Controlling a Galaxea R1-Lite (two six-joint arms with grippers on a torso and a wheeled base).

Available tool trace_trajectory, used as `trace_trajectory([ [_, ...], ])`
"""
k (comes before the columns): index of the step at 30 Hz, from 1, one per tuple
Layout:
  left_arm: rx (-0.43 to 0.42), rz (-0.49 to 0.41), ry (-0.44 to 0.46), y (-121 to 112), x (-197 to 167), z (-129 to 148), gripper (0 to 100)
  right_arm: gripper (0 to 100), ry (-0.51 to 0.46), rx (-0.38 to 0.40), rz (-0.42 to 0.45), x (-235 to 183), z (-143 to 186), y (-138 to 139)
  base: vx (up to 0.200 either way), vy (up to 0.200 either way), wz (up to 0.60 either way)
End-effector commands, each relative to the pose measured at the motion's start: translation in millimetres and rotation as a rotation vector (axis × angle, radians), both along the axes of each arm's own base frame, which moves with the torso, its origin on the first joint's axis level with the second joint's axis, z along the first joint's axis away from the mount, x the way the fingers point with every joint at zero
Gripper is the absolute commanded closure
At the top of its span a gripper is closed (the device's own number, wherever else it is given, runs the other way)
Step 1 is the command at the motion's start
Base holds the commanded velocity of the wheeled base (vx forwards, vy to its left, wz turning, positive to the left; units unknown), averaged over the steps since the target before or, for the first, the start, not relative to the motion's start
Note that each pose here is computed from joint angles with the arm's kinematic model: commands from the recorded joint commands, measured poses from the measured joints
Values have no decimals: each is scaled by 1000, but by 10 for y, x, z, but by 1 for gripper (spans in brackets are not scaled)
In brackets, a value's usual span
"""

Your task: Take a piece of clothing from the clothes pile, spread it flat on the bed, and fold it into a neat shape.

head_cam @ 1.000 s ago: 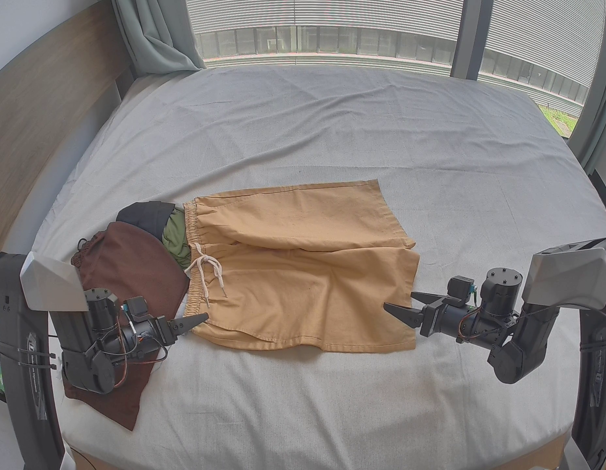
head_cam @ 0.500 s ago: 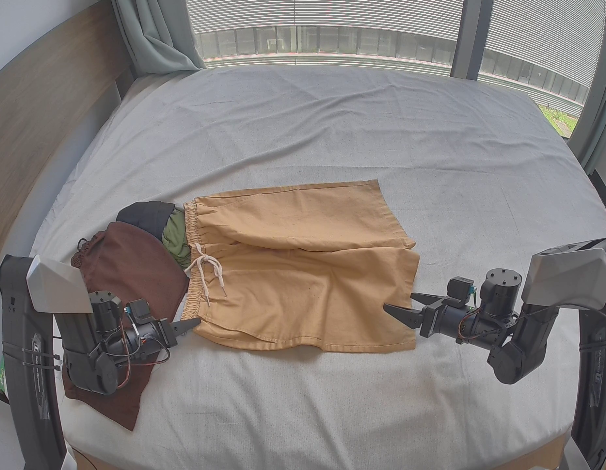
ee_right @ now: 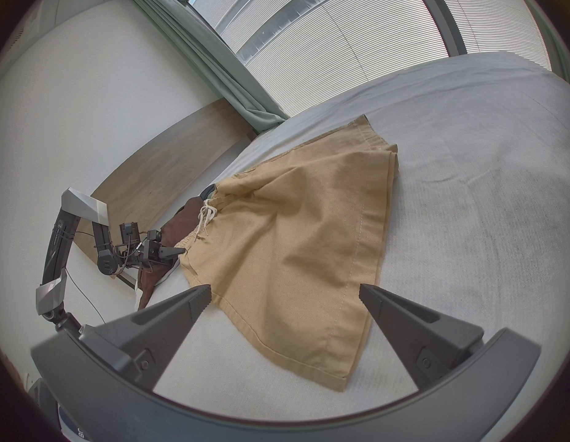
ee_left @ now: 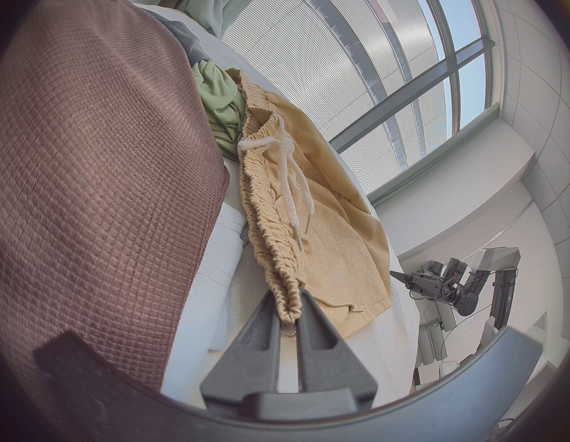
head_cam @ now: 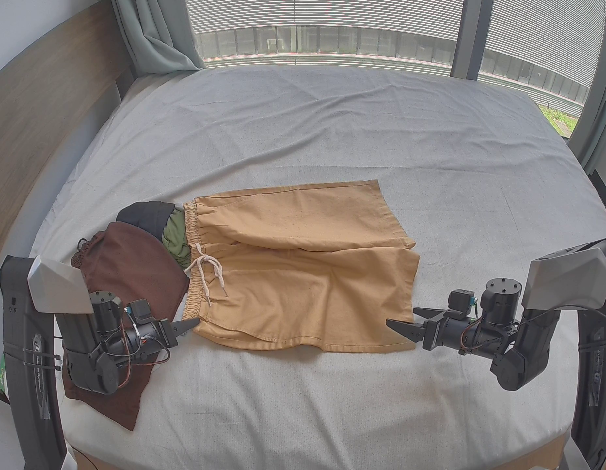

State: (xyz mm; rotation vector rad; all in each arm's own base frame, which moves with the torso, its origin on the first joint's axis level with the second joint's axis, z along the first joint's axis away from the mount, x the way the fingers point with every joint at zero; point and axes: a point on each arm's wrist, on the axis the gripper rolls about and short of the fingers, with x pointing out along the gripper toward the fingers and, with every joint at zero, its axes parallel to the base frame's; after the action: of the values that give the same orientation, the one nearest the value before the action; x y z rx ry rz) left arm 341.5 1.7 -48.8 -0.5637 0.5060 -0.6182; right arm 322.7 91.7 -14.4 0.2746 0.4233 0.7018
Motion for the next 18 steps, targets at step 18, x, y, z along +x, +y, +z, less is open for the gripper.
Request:
trace_trajectory([
  [18,1,3,0,17,11,-29,100,0,121,-30,-20,-116,-293,-101,0,0,0],
])
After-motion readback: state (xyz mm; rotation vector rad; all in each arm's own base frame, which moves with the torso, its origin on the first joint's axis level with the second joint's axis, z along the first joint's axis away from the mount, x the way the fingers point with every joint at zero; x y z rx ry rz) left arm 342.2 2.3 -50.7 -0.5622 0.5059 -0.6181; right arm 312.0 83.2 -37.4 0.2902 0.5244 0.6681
